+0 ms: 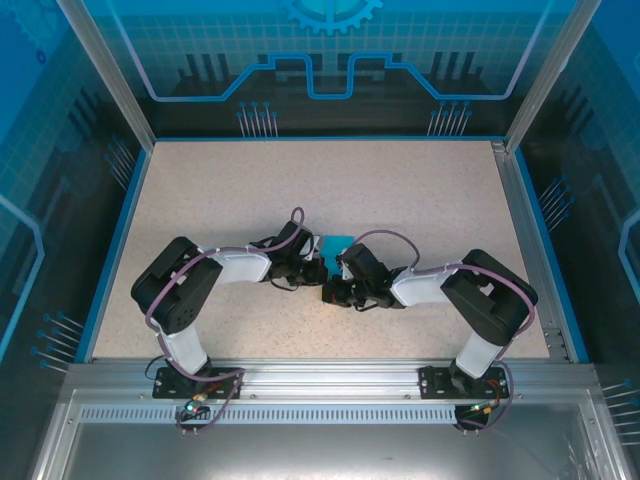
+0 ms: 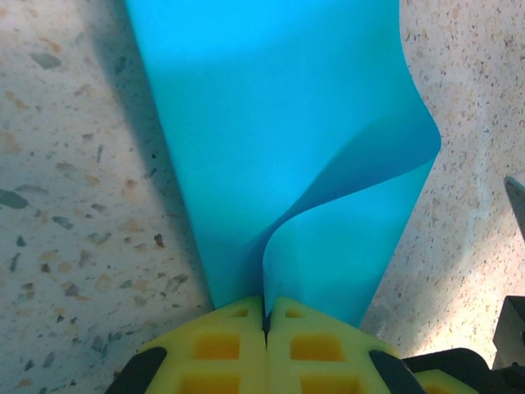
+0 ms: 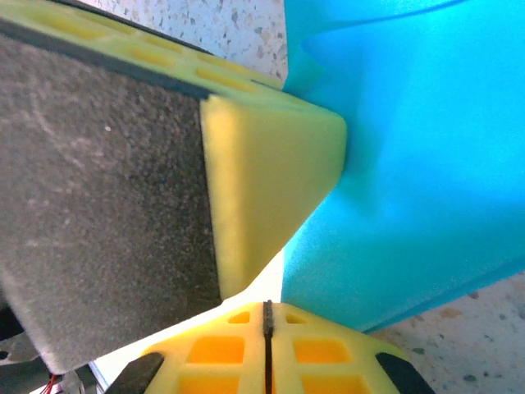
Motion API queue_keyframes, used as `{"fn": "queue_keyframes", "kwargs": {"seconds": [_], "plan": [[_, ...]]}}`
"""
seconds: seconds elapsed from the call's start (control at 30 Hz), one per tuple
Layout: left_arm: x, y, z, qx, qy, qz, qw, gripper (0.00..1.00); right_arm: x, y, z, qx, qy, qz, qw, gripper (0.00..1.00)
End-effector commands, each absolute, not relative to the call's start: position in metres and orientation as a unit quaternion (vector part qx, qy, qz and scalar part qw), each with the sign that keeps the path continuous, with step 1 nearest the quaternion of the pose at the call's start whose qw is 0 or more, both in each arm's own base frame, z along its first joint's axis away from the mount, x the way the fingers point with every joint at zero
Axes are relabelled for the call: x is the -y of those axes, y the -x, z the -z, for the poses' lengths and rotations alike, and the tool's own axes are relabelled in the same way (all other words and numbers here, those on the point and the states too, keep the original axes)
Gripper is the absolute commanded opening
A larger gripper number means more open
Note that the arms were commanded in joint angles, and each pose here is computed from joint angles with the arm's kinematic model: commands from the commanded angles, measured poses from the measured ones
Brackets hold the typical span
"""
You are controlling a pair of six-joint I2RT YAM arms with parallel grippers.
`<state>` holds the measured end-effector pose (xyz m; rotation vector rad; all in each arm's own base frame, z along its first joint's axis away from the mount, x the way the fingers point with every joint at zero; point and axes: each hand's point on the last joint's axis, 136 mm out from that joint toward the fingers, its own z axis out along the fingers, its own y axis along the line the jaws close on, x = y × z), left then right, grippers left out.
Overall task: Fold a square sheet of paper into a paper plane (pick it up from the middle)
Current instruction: Third fold the triangle at the center of the table.
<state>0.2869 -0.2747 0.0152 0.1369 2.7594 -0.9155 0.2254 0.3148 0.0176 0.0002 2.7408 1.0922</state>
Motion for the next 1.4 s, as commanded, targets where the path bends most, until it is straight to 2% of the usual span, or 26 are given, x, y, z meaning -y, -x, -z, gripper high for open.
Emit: {"fn": "queue_keyframes", "kwargs": {"seconds": [0.0,0.5,0.83,1.07,1.37], "plan": [[0.268,-0.28,0.001,-0.95,-0.048,0.296,0.091,0.07,-0.315,-0.221,-0.014,-0.928,0.001,-0.36,0.096,0.08],[0.267,-0.279,0.006,-0.952,-0.052,0.29,0.086,0.07,-0.294,-0.213,0.015,-0.948,-0.009,-0.311,0.07,0.11],[0.264,-0.278,0.007,-0.954,-0.056,0.282,0.086,0.06,-0.295,-0.24,-0.05,-0.903,-0.002,-0.415,0.113,0.13],[0.266,-0.279,0.006,-0.953,-0.057,0.285,0.087,0.06,-0.286,-0.259,-0.047,-0.898,-0.019,-0.425,0.115,0.12],[0.267,-0.28,0.006,-0.953,-0.057,0.286,0.085,0.06,-0.291,-0.258,-0.034,-0.898,-0.019,-0.428,0.098,0.11]]}}
